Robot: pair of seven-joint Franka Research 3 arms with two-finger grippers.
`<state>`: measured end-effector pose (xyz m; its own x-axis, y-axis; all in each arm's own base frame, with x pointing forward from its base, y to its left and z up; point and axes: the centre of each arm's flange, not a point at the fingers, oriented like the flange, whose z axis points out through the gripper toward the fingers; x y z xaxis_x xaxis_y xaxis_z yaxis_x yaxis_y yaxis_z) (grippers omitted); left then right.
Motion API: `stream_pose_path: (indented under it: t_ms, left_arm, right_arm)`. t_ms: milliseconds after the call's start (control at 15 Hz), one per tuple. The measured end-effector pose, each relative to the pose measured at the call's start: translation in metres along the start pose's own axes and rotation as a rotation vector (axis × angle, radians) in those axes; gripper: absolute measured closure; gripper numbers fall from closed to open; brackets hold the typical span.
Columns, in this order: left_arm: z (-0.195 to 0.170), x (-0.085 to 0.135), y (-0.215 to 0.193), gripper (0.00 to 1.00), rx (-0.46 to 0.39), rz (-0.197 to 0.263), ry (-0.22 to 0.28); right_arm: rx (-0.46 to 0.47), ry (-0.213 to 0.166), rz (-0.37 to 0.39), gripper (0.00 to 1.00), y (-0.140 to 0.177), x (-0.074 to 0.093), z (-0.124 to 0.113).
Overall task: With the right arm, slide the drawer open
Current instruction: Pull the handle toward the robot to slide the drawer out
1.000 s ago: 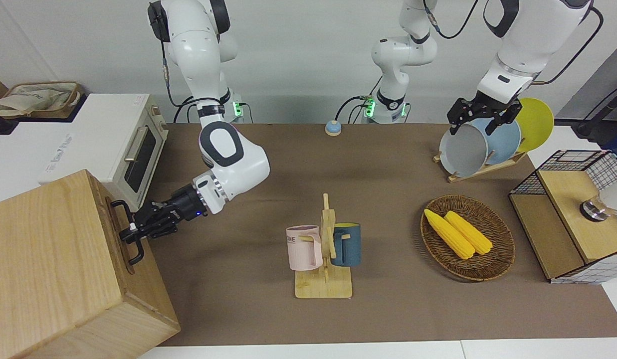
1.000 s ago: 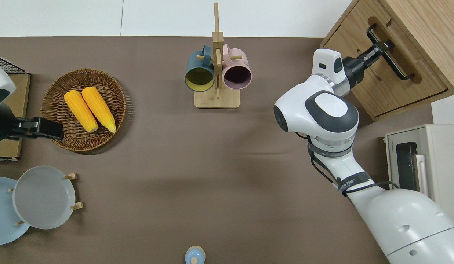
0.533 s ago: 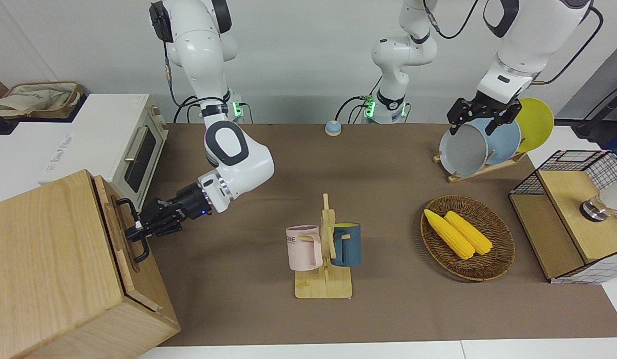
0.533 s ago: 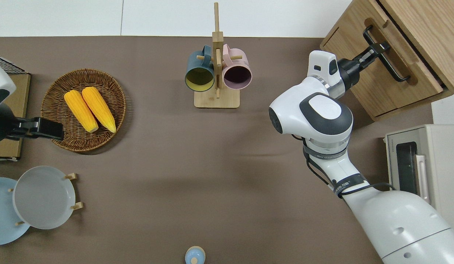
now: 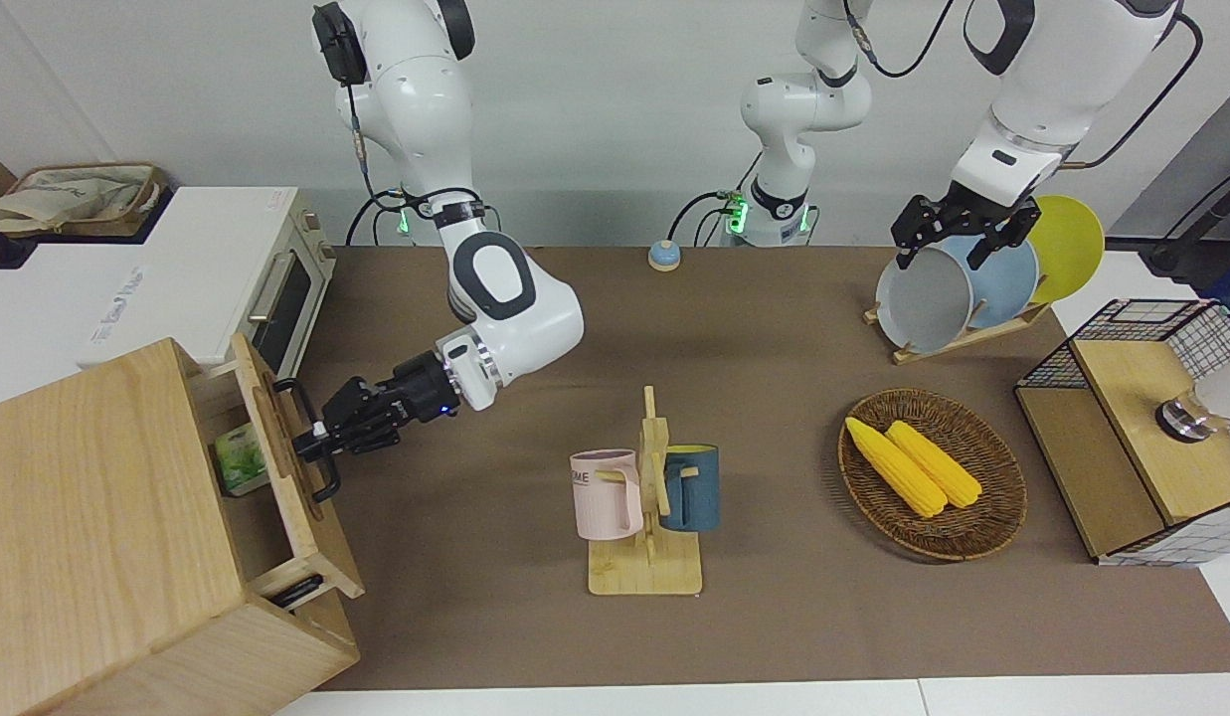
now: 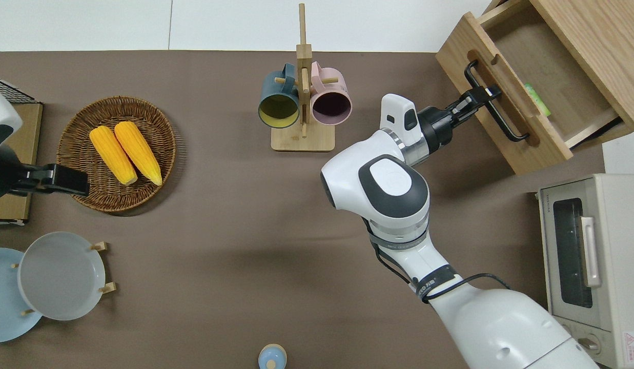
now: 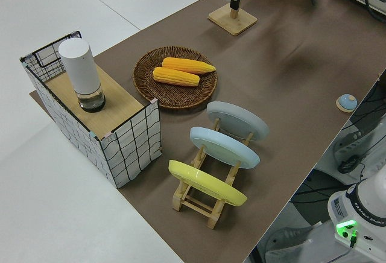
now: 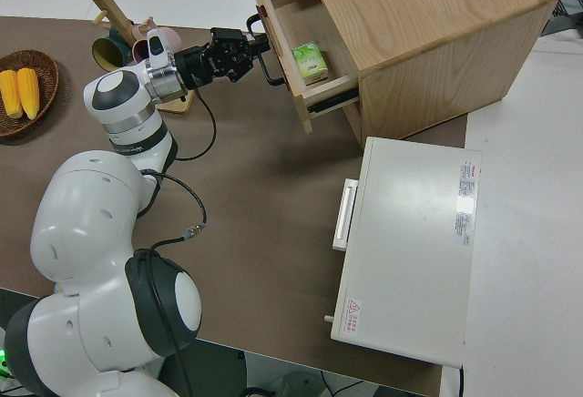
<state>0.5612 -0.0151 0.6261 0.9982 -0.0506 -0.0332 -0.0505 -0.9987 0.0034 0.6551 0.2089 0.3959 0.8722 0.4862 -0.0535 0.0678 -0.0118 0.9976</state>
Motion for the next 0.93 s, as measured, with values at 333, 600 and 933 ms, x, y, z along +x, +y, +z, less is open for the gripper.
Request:
stream_pose_path:
  t_ms: [333,600,933]
  left_arm:
    - [0.000,0.000,0.000,0.00,0.000,0.000,0.000]
    - [0.000,0.000,0.000,0.00,0.000,0.000,0.000]
    - [0.000,0.000,0.000,0.00,0.000,0.000,0.000]
  right_arm:
    - [0.005,0.001,-0.004,0.82,-0.001,0.001,-0.031]
    - [0.009,0.004,-0.008,0.82,-0.003,0.000,-0.064]
    - [0.006,0.018,-0.014,0.82,-0.005,-0.002,-0.102]
